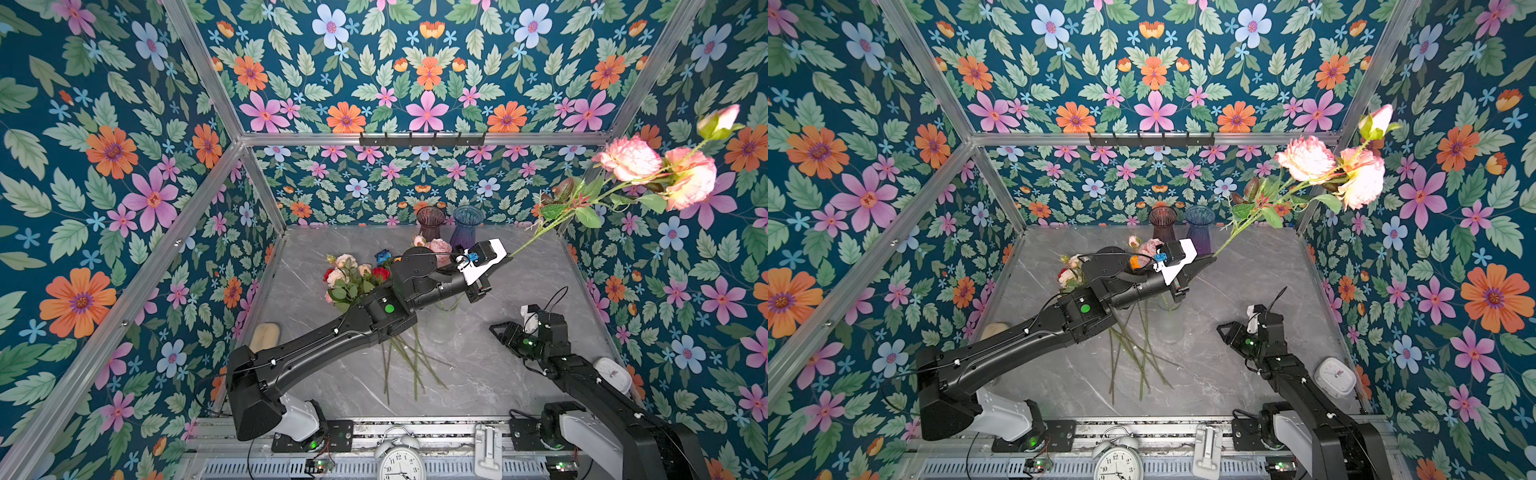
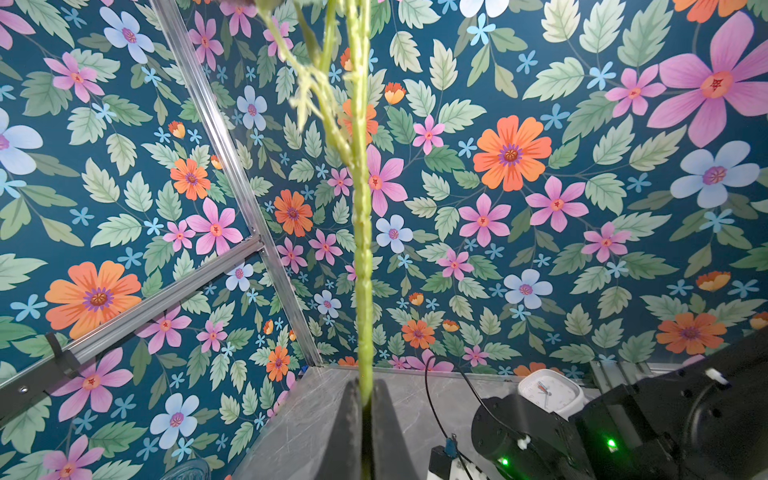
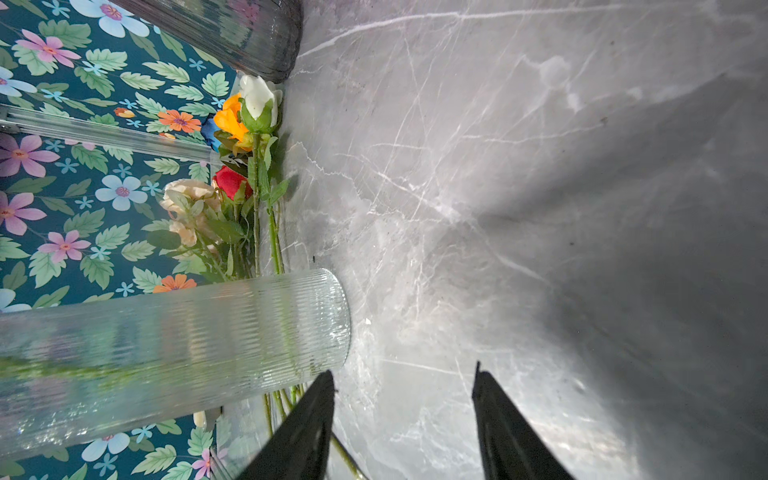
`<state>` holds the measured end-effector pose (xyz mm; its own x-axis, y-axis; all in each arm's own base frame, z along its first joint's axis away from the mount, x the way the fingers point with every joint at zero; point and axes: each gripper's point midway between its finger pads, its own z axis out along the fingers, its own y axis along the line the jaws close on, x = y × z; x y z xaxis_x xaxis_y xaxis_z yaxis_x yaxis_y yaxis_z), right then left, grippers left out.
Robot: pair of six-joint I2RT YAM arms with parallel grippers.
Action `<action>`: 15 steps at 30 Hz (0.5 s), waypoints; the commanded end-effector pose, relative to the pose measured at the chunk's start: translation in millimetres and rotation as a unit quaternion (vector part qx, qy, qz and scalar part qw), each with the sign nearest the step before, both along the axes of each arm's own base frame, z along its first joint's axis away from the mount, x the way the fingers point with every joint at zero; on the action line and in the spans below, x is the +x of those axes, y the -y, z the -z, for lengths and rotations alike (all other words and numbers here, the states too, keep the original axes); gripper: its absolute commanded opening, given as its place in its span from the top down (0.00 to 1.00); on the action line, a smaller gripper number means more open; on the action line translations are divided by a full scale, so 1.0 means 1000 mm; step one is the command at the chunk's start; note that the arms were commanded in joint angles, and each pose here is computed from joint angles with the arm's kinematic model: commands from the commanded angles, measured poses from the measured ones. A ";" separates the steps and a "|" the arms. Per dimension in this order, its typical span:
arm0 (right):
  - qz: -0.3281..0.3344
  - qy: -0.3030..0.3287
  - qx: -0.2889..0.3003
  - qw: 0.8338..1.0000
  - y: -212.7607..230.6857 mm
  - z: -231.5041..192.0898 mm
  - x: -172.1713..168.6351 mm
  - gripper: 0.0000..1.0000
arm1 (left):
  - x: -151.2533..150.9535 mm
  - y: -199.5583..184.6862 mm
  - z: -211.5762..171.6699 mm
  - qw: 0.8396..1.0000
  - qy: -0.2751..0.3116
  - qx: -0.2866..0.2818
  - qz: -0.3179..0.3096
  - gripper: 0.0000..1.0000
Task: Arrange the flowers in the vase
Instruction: 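Lower the pink rose stem into the clear ribbed vase with the left gripper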
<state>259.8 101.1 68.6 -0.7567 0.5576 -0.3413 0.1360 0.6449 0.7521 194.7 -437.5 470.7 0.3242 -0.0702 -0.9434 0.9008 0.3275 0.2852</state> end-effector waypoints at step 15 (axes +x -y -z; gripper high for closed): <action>0.002 0.011 0.001 1.000 0.000 -0.003 0.003 0.45 | 0.006 -0.015 -0.010 0.999 0.021 -0.030 -0.036 1.00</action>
